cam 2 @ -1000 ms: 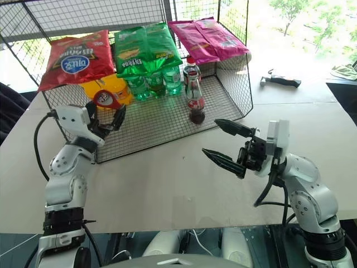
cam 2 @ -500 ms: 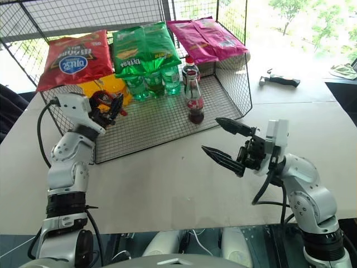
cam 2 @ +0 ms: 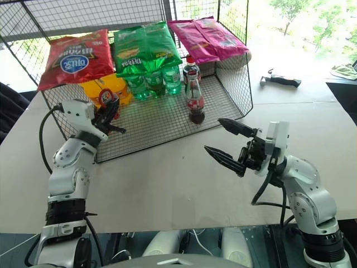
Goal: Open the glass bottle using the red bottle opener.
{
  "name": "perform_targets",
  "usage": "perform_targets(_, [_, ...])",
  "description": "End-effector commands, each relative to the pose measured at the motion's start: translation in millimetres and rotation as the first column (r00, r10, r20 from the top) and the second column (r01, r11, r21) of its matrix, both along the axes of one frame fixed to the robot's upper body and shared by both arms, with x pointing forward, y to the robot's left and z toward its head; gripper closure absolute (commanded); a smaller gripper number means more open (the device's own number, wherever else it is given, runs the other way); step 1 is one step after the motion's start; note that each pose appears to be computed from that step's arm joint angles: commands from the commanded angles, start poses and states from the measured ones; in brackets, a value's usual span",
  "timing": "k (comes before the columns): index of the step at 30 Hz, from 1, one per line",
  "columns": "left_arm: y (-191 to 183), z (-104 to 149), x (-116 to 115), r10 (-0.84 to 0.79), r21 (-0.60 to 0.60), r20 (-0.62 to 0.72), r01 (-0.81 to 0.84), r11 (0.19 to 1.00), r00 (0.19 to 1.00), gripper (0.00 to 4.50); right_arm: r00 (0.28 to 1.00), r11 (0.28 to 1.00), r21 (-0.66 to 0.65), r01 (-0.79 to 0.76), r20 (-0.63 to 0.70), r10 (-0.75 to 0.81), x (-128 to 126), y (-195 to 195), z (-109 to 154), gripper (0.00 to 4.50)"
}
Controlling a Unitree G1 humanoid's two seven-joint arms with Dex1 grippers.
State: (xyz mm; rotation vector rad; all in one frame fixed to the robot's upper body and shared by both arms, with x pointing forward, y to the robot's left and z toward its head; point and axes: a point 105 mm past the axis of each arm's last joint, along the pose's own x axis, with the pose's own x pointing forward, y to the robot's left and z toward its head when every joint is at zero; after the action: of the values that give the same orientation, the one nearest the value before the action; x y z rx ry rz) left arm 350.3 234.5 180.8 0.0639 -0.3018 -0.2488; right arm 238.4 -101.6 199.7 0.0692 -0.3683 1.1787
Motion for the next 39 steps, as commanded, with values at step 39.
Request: perform_targets(39, [-146.9,2.9,-61.2,-0.961,-0.691,-0.054,0.685,0.231,0.27,4.45,0.878,0.896,-0.341,-0.284,-0.467,0.101,2.2,48.3,-31.0,0.56])
